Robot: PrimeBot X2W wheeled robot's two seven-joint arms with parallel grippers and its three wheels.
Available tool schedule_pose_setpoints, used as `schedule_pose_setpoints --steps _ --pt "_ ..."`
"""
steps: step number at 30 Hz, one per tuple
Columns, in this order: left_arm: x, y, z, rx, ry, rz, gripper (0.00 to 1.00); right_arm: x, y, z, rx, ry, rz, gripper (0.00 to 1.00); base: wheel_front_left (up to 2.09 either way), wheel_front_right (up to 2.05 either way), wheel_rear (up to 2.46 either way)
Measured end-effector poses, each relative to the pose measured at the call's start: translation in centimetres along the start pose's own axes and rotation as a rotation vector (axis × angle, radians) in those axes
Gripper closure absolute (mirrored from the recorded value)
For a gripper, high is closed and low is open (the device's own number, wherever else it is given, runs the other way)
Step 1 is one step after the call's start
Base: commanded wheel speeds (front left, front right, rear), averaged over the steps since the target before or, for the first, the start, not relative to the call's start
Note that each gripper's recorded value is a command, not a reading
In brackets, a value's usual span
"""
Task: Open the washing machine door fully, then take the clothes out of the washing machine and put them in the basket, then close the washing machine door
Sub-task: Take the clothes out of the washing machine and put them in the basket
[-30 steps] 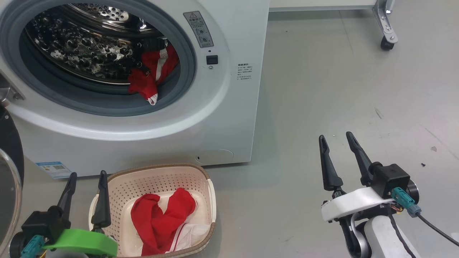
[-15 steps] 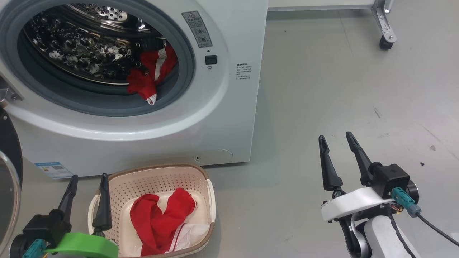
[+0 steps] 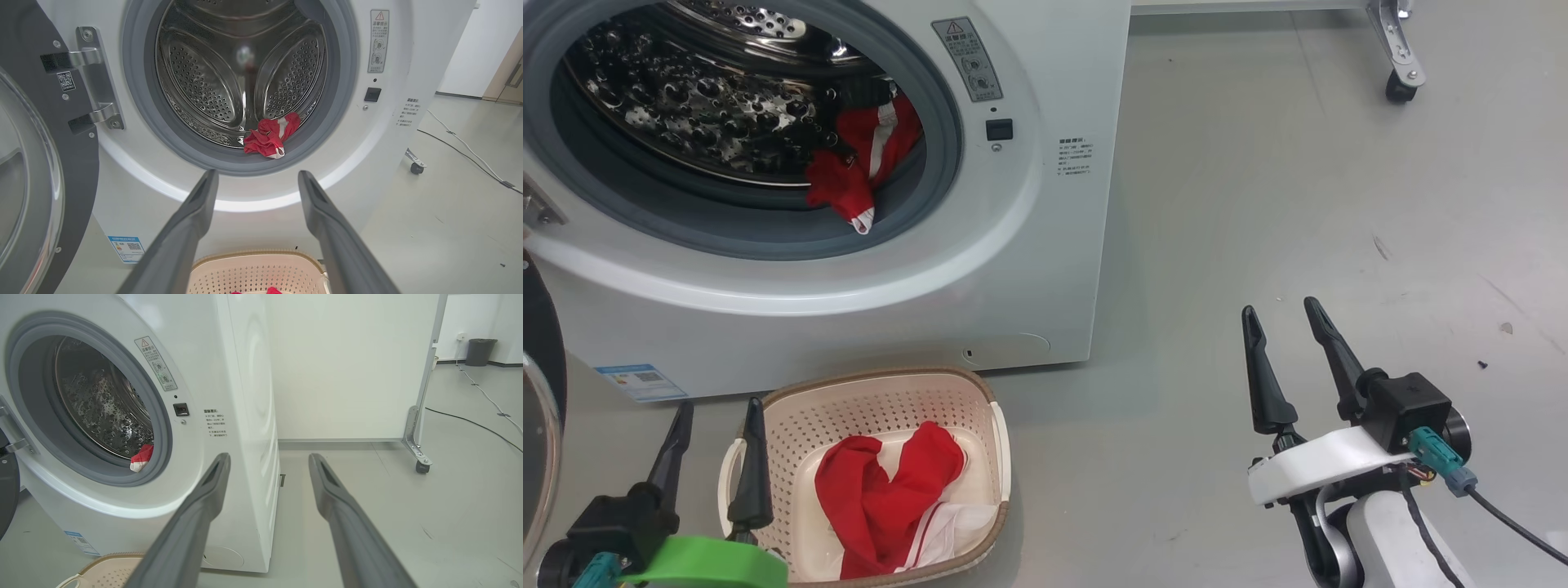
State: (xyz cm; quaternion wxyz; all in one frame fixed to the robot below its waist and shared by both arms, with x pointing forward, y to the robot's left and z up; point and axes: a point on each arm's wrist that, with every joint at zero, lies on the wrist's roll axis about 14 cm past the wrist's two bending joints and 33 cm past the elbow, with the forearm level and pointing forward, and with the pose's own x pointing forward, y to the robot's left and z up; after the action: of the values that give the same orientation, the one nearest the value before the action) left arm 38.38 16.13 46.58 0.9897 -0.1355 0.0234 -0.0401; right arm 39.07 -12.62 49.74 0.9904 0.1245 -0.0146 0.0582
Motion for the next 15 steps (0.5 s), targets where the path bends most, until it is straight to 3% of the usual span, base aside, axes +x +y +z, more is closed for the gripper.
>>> schedule_pose_setpoints --steps 15 --pt "1.9 0.0 -1.8 0.054 0.057 -0.063 0.00 0.1 -0.1 -2.4 0.010 0.068 -0.002 0.00 0.00 0.00 0.00"
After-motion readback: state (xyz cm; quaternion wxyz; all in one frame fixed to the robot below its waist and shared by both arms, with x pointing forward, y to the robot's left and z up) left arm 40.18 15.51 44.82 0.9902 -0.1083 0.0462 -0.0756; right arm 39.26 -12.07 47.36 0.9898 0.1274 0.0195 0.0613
